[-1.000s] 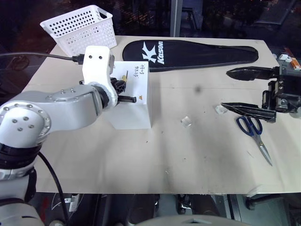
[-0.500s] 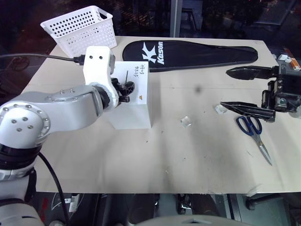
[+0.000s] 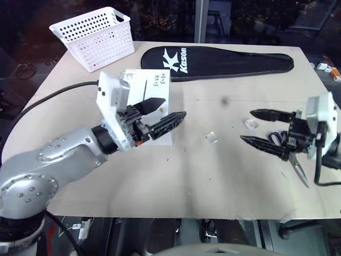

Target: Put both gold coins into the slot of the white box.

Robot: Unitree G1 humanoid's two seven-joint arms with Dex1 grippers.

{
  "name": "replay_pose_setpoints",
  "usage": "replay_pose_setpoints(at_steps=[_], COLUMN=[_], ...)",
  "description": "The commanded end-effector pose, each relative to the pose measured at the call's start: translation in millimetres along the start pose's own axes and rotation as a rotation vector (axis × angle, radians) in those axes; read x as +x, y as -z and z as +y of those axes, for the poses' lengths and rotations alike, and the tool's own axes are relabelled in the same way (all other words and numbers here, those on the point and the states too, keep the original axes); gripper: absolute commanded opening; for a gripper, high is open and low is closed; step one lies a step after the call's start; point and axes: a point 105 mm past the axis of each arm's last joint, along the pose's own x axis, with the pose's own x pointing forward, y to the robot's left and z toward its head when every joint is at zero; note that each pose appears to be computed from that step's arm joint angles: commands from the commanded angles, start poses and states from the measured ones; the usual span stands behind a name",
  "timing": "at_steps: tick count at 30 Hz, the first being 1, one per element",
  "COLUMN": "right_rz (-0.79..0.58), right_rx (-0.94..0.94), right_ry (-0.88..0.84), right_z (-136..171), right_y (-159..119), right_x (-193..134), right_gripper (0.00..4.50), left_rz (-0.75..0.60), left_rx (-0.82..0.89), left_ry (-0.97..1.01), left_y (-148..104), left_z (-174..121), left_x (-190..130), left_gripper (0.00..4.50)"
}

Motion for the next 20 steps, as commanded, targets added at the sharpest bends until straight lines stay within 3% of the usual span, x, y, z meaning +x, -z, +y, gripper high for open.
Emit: replay_pose_setpoints(at_steps=[1,10,20], right_rz=[0.028,0.114,0.161], right_rx=[-0.021,0.029,0.066], right_ry=[0.114,0.225,0.313], right_z=[1.7,5.7,0.1], right_y=[7.7,40.4,56.1], right_x=[-18.1,-57.1,-91.9], right_gripper=[3.67,3.67,3.67], left_rz=[-0.018,0.124,0.200], left_rx=[0.067,0.090,0.082], left_ry=[0.063,0.060,0.082], left_y=[-0.6,50.6,82.9], left_z=[-2.7,10.7,1.9], left_x=[-9.1,-36.7,-57.2], left_gripper=[4.46,4.46,4.46])
